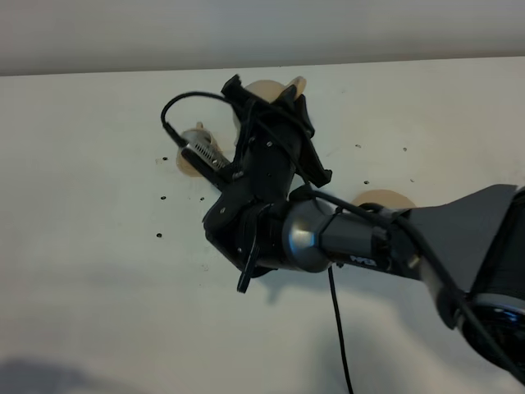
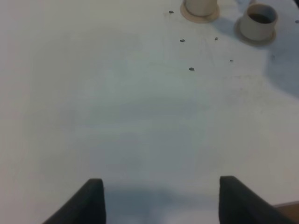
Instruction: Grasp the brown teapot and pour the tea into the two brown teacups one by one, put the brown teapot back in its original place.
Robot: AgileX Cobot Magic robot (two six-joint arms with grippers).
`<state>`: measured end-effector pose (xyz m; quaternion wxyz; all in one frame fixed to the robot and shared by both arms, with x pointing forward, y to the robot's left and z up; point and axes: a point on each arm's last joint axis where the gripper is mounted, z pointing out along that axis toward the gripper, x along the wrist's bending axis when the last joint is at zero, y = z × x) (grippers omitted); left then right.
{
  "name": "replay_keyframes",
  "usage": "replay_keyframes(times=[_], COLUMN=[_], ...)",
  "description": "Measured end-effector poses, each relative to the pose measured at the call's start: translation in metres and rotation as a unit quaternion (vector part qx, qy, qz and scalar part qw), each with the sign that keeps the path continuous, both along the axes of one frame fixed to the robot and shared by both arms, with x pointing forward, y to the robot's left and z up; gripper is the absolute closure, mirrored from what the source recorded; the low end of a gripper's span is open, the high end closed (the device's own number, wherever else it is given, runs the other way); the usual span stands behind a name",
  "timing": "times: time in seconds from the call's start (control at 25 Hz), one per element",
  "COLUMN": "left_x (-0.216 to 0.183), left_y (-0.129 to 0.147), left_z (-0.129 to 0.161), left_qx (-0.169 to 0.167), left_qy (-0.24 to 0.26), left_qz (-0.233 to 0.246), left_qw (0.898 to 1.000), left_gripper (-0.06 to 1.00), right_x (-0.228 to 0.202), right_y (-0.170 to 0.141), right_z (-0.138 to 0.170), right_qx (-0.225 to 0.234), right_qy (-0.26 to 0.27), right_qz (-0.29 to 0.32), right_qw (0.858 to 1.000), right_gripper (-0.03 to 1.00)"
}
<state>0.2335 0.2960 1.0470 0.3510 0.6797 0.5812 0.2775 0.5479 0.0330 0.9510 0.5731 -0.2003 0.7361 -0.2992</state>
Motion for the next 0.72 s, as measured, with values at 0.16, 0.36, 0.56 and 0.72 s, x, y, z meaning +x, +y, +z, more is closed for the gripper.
replay_keyframes(times=[0.16, 0.36, 0.56, 0.72], left_x=[0.0, 0.0, 0.0, 0.0], left_y=[0.0, 0.0, 0.0, 0.0], left_z=[0.0, 0.0, 0.0, 0.0], left_qx=[0.0, 0.0, 0.0, 0.0], left_qy=[0.0, 0.0, 0.0, 0.0], left_qz=[0.0, 0.0, 0.0, 0.0], left_qw=[1.0, 1.0, 1.0, 1.0], left_gripper=[0.44, 0.45, 0.45, 0.45], right_x=[-0.002, -0.004, -0.001, -0.003], right_y=[-0.009, -0.024, -0.027, -0.021], right_z=[0.009, 0.025, 0.046, 0.053], right_qx=[0.042, 0.119, 0.22, 0.25], right_qy=[0.03, 0.08, 0.151, 0.211], right_qz=[-0.039, -0.102, -0.156, -0.167], right_qw=[0.998, 0.984, 0.951, 0.93], right_gripper=[0.87, 0.87, 0.87, 0.87])
